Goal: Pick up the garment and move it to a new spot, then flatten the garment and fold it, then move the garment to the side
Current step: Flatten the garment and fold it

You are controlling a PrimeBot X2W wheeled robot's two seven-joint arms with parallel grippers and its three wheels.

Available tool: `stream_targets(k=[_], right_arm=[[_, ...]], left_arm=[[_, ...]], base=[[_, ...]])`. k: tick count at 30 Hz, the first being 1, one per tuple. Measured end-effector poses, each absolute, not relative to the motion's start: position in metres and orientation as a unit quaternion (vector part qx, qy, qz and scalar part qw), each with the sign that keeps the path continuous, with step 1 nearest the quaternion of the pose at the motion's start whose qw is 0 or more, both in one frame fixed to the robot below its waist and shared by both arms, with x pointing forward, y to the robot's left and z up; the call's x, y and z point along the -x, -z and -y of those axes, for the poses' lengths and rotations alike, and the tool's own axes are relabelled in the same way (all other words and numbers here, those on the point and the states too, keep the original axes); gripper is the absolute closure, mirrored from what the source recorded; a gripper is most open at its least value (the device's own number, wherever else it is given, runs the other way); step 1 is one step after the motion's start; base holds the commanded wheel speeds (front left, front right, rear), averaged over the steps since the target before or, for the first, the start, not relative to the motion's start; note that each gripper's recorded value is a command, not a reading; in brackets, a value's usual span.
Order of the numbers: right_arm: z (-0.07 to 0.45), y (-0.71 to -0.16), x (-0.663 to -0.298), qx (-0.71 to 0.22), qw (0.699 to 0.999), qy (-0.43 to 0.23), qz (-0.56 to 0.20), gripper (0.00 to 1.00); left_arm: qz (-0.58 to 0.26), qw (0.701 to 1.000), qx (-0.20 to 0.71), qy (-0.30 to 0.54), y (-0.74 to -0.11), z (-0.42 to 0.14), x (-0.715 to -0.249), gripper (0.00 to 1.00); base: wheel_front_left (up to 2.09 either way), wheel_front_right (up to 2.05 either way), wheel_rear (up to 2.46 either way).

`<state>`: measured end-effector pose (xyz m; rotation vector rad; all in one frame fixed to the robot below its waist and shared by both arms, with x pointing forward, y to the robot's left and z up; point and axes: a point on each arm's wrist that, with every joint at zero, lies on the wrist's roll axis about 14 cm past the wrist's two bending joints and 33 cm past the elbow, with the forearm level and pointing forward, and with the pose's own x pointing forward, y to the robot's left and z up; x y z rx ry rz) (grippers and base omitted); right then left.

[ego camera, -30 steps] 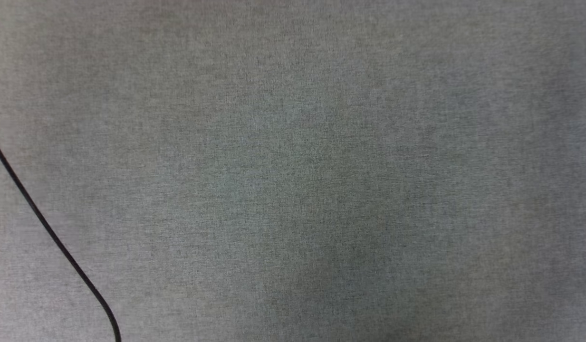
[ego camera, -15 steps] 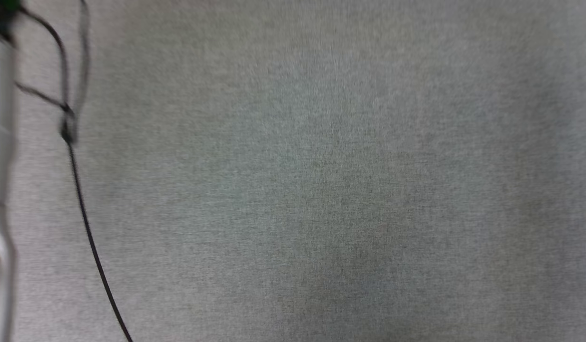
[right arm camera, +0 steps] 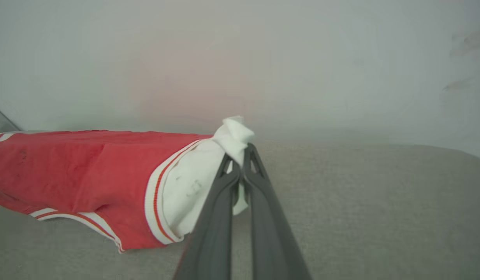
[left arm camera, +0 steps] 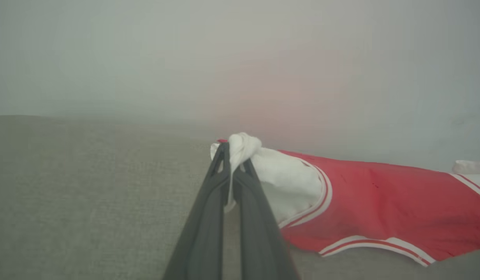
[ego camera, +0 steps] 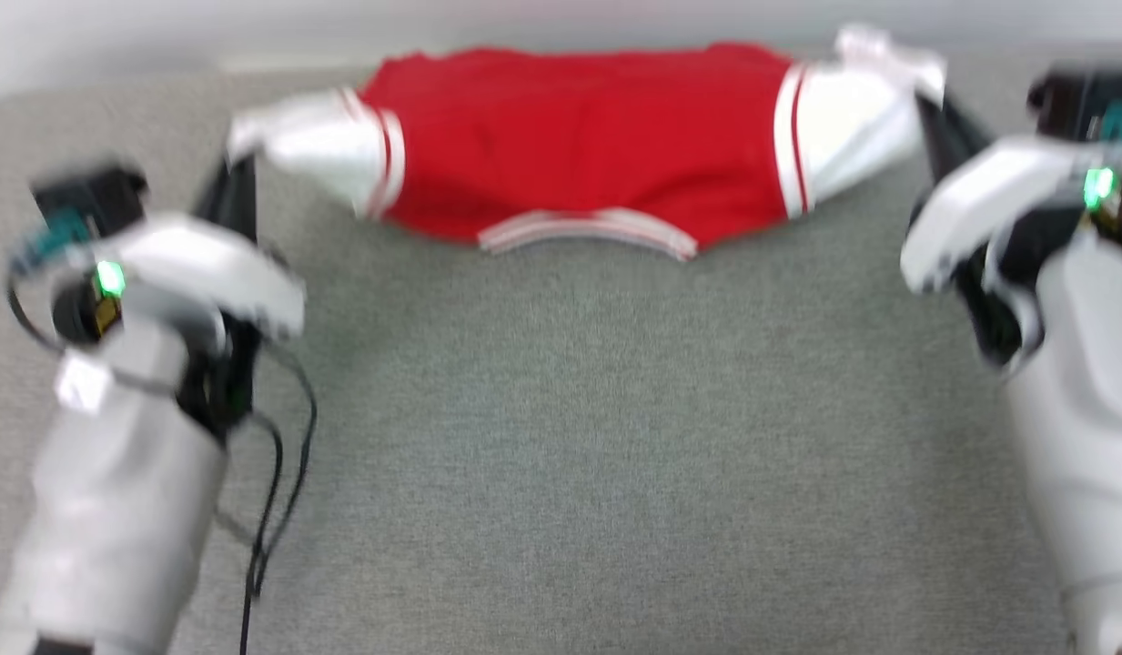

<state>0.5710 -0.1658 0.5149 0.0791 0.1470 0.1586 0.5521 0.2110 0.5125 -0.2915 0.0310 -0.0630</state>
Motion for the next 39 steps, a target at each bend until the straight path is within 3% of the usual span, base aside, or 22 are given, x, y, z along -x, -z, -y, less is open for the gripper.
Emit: stream_targets(k=[27, 34, 38, 39], right_arm=[[0.205, -0.437, -0.357, -0.095, 0.979, -0.007, -0.181, 1.00], [0.199, -0.417, -0.320, -0.092, 0.965, -0.007, -0.246, 1.00], [0.191, -0.408, -0.317, -0.090, 0.959, -0.017, -0.270, 1.00], [0.188, -0.406, -0.318, -0.091, 0.957, -0.020, -0.274, 0.92]], left_arm=[[-0.131, 0.980, 0.142, -0.058, -0.439, -0.247, -0.349, 1.00], [-0.173, 0.973, 0.141, -0.054, -0.432, -0.239, -0.319, 1.00], [-0.167, 0.974, 0.139, -0.054, -0.437, -0.235, -0.319, 1.00], [-0.166, 0.974, 0.142, -0.052, -0.437, -0.231, -0.319, 1.00]], base=[[0.00, 0.00, 0.00], [0.00, 0.00, 0.00], [0.00, 0.00, 0.00], [0.00, 0.00, 0.00]])
